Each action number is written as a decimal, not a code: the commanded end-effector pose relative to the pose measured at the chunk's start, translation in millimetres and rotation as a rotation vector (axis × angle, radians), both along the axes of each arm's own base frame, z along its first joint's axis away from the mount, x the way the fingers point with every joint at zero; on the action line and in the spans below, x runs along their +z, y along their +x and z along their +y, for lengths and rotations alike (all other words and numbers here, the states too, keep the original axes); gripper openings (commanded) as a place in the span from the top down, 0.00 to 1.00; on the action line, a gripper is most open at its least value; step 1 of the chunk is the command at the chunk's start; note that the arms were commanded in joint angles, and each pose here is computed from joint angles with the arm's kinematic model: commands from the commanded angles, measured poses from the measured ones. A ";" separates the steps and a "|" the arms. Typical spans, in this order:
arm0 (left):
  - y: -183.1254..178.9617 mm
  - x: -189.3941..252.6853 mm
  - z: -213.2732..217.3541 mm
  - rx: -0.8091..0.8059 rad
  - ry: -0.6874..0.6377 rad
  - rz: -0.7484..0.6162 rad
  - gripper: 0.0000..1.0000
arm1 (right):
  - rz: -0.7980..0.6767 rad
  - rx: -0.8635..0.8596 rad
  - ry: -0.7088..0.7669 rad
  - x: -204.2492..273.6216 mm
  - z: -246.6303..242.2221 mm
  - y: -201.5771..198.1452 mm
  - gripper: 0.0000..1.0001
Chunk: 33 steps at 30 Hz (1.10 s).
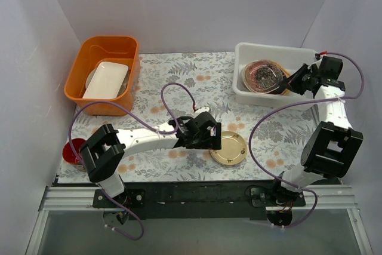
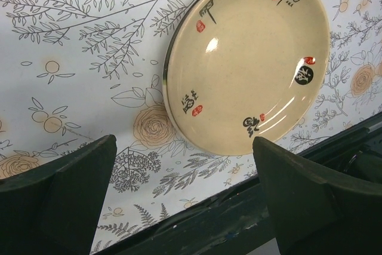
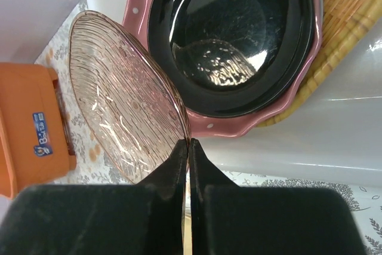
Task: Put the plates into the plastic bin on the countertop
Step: Place the plate in the plastic bin.
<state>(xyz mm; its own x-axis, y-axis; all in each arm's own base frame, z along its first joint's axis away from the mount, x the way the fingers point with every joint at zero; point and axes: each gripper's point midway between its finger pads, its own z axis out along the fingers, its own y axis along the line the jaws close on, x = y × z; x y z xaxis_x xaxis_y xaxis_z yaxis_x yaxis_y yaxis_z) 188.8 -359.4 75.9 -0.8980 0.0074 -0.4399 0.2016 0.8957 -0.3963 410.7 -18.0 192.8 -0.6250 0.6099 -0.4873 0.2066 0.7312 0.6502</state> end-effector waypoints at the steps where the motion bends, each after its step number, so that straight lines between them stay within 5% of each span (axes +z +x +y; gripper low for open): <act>1: 4.7 10.5 -5.9 -0.007 0.002 -0.032 0.02 | -0.075 -0.008 0.033 16.5 -5.5 15.9 0.99; 33: 2.5 15.2 -0.2 0.011 -0.003 -0.036 0.02 | -0.061 -0.166 0.085 2.6 -57.5 13.3 0.99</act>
<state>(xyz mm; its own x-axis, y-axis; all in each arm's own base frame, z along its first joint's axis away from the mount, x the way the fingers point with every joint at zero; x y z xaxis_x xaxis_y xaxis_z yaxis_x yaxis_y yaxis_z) 188.8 -357.4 74.4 -0.9002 0.0128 -0.4353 0.1924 0.9084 -0.3712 421.1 -69.7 187.6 -0.5110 0.7416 -0.4346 0.2999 0.6277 0.7184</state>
